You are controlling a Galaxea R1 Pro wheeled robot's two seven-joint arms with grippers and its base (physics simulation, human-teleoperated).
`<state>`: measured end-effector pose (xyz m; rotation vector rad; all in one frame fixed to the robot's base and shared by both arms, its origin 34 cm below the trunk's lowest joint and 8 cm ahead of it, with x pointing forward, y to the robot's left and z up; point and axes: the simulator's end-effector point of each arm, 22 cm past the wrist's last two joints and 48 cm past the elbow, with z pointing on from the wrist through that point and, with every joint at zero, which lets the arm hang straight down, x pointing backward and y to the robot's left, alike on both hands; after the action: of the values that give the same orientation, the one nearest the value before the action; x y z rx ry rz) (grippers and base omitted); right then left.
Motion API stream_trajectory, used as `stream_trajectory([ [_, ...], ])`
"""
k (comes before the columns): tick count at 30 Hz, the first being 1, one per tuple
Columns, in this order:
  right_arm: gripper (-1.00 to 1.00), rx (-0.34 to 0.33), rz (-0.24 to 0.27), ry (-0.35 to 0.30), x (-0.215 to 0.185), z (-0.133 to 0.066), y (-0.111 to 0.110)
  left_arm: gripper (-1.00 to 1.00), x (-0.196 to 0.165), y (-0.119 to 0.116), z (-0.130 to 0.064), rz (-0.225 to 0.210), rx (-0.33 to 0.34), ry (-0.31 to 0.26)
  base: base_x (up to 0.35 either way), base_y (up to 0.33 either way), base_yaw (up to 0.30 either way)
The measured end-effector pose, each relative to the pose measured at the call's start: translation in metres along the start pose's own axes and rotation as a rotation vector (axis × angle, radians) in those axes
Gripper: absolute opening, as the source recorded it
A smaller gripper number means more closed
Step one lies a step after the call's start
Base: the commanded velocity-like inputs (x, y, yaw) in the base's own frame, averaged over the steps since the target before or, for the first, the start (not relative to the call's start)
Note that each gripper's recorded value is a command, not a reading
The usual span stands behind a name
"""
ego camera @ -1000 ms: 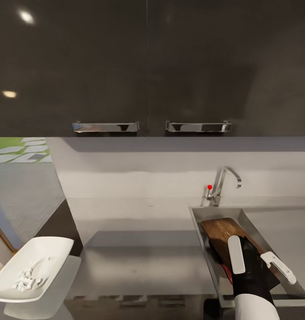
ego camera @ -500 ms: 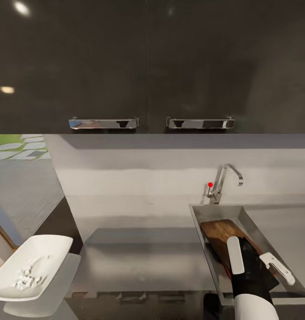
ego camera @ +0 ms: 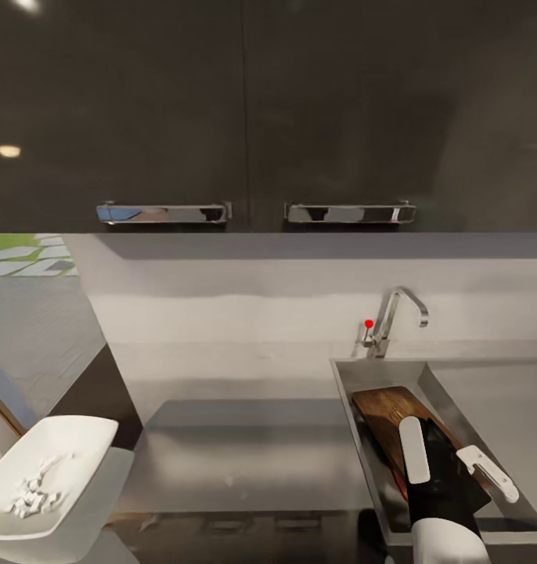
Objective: In the kitchen, take the Vidalia onion out of the sink, dice it on the chopping board with the paring knife, put the diced onion into the bowl on the countertop, then place both the paring knife and the chopping board into the sink.
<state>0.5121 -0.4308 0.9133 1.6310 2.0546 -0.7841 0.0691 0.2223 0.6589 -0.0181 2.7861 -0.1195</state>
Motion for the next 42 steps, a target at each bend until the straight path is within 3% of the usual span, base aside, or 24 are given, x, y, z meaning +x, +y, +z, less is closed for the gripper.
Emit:
stream_trajectory([
  [37, -1.00, 0.014, -0.011, 0.041, 0.017, 0.011, 0.002, 1.00, 0.012, 0.000, -0.006, -0.003, -0.001, 0.039, 0.001, -0.001, 0.000],
  [38, 1.00, 0.014, -0.011, 0.041, 0.017, 0.011, 0.002, 1.00, 0.012, 0.000, -0.006, -0.003, -0.001, 0.039, 0.000, 0.000, 0.000],
  [42, 1.00, 0.014, -0.010, 0.041, 0.017, 0.011, 0.002, 1.00, 0.012, 0.000, -0.006, -0.003, -0.001, 0.039, 0.000, 0.000, 0.000],
])
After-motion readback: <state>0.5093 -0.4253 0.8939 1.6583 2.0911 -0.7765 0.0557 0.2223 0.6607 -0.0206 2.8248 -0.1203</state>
